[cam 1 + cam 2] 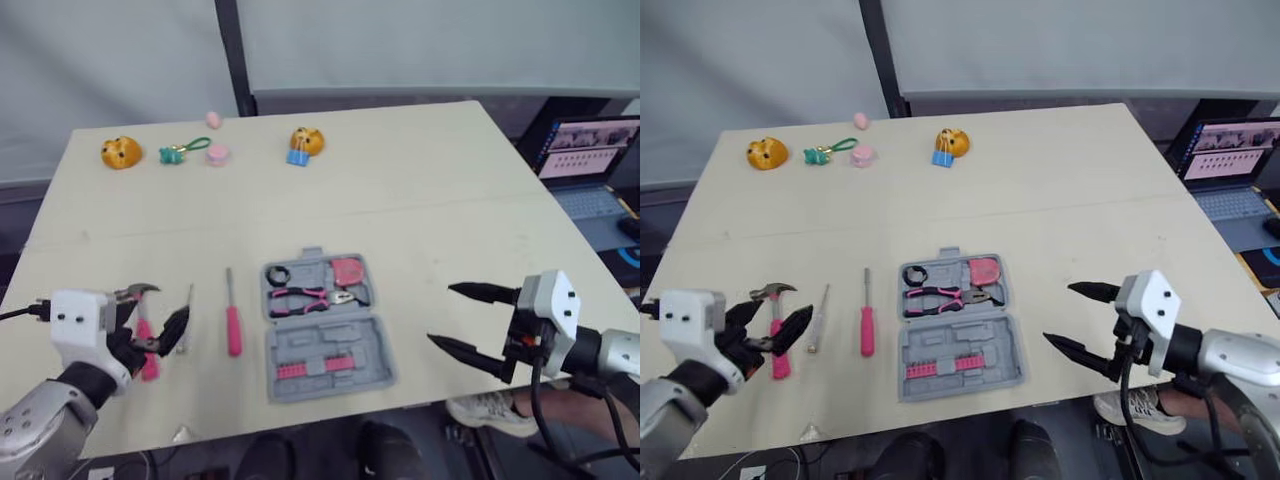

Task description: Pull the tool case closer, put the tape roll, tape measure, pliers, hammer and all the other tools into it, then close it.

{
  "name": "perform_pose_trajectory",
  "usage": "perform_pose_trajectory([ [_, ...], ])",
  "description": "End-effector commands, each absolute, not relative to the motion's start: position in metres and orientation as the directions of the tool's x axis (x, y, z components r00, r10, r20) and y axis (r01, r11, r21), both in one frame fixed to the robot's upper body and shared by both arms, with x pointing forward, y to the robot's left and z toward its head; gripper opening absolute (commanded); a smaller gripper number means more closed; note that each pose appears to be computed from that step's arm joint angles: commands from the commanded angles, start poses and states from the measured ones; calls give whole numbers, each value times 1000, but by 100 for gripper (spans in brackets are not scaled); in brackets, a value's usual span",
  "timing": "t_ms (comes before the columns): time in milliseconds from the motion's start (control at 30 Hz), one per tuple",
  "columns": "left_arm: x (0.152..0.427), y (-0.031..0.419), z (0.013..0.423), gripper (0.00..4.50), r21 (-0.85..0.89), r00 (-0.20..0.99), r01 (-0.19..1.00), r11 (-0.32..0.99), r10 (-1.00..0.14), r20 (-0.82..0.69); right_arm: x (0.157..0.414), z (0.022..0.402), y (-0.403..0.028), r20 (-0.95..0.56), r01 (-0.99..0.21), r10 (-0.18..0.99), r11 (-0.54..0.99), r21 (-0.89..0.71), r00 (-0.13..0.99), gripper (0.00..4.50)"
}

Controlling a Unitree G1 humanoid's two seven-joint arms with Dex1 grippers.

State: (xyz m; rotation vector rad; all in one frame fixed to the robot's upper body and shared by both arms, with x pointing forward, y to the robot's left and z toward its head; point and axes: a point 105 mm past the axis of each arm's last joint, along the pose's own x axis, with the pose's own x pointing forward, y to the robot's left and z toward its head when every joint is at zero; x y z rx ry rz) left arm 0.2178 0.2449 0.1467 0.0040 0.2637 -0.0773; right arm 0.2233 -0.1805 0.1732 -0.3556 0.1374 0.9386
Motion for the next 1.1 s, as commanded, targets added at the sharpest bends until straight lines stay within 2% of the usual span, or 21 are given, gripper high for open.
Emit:
perform_pose_trajectory([
  [33,222,249,143,448,4,954,-5,1000,6,-300,222,186,-173,-256,-807,770,521,-277,585,446],
  [233,234,250,128,448,-29,930,-52,998,38,-366,223,191,-175,-294,-797,743,533,-283,602,446],
  [500,254,248,111,448,-56,905,-52,997,24,-424,222,188,-183,-334,-783,708,560,-272,622,446],
  [1100,268,246,83,448,7,864,-18,1000,19,-503,212,186,-188,-304,-772,710,578,-264,635,446],
])
